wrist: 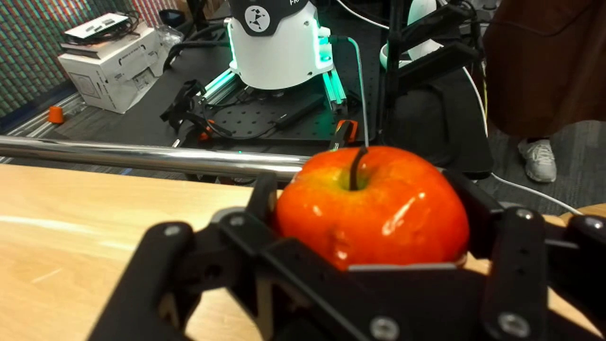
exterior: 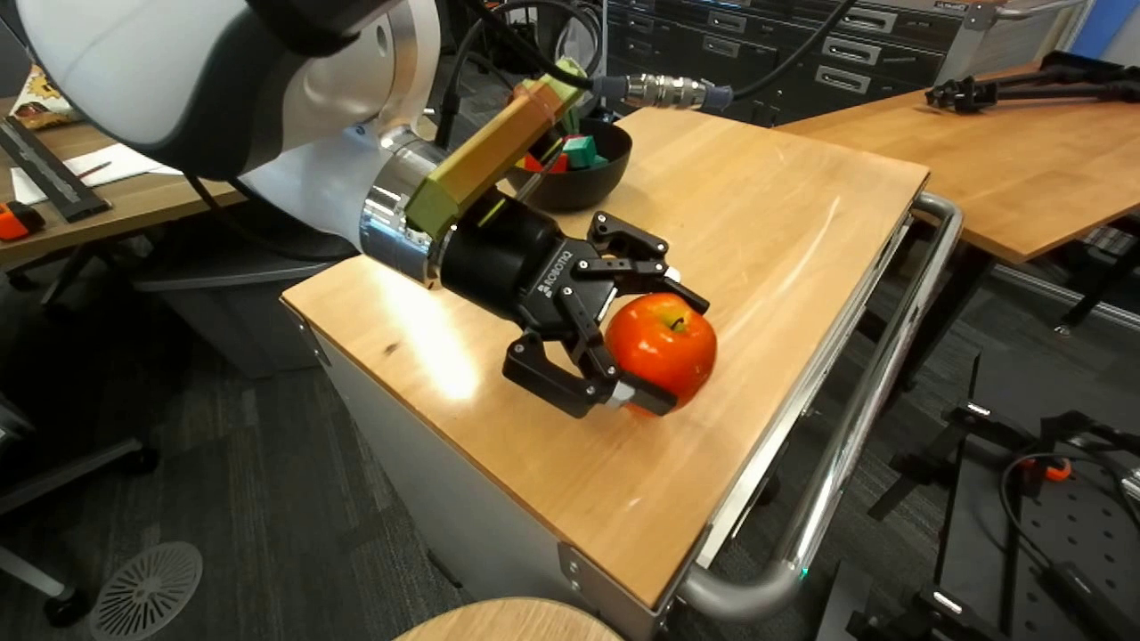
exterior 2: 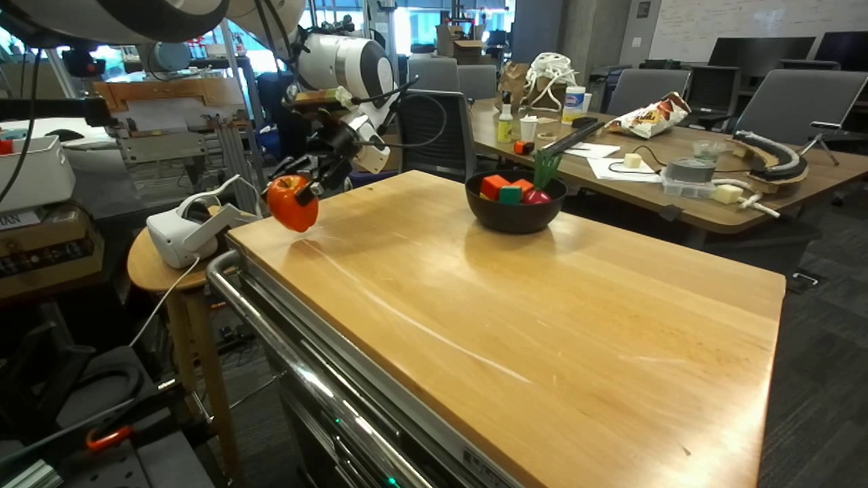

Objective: Place the toys in the black bowl then put the apple at the left back corner of the trolley

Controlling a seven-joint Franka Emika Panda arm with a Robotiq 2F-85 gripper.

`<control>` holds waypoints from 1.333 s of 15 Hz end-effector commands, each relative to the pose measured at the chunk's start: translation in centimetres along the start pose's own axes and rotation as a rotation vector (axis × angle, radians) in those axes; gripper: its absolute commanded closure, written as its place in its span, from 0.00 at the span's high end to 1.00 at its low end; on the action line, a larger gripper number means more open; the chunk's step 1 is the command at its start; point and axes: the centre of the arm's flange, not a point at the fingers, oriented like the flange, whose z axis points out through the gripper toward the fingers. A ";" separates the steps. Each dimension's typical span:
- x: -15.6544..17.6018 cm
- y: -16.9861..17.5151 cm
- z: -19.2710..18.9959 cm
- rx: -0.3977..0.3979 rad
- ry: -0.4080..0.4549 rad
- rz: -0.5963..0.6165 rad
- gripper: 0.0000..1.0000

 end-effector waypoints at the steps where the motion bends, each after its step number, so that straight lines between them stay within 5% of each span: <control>1: -0.6 0.4 -4.9 -0.007 -0.015 -0.032 0.60; 16: 2.1 0.9 -3.4 -0.042 -0.072 0.014 0.60; 17: 2.0 0.9 -3.4 -0.044 -0.071 0.014 0.62; 18: 1.9 0.9 -3.4 -0.043 -0.067 0.015 0.96; 20: 1.6 1.0 -3.5 -0.040 -0.063 0.008 0.97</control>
